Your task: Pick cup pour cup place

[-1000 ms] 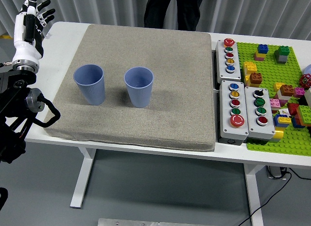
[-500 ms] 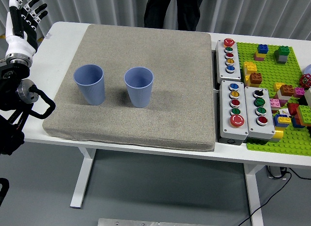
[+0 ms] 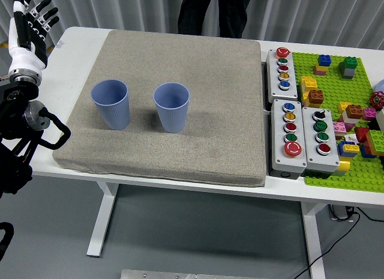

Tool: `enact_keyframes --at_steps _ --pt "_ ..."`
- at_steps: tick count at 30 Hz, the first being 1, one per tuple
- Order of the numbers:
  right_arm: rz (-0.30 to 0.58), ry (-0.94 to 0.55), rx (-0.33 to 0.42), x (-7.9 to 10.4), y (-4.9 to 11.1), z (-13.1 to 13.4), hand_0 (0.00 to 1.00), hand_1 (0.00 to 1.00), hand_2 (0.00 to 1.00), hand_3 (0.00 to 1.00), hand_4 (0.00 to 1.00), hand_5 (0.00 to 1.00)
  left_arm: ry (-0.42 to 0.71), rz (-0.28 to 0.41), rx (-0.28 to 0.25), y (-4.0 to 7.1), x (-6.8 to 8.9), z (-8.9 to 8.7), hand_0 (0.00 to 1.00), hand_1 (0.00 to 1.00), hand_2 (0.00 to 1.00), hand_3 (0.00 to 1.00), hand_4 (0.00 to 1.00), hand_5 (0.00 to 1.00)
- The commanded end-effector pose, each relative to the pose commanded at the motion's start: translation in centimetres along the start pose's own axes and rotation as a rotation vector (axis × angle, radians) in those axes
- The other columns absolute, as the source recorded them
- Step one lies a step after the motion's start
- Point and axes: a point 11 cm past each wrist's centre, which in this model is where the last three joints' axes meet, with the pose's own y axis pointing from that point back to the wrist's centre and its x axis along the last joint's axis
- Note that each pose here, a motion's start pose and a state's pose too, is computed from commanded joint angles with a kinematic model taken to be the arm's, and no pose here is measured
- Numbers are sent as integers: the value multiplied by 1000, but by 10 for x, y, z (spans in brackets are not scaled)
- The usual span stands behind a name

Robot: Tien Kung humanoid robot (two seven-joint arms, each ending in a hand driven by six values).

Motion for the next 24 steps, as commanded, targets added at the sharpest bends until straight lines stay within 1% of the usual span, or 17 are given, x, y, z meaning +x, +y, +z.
enact_keyframes --at_steps 2,4,10,24 --pt "0 -1 1 0 0 -1 694 665 590 581 2 2 1 1 -1 0 0 0 739 730 804 901 865 998" --pt "4 -7 7 1 0 -3 694 665 586 580 2 2 0 15 -6 1 3 1 739 730 807 904 864 998" --pt "6 -12 11 1 0 -4 694 663 584 580 2 2 2 27 -10 1 8 2 739 730 814 904 864 998" --pt "8 -11 13 1 0 -5 693 662 585 580 2 2 -1 31 -16 0 10 5 740 729 813 904 858 998"
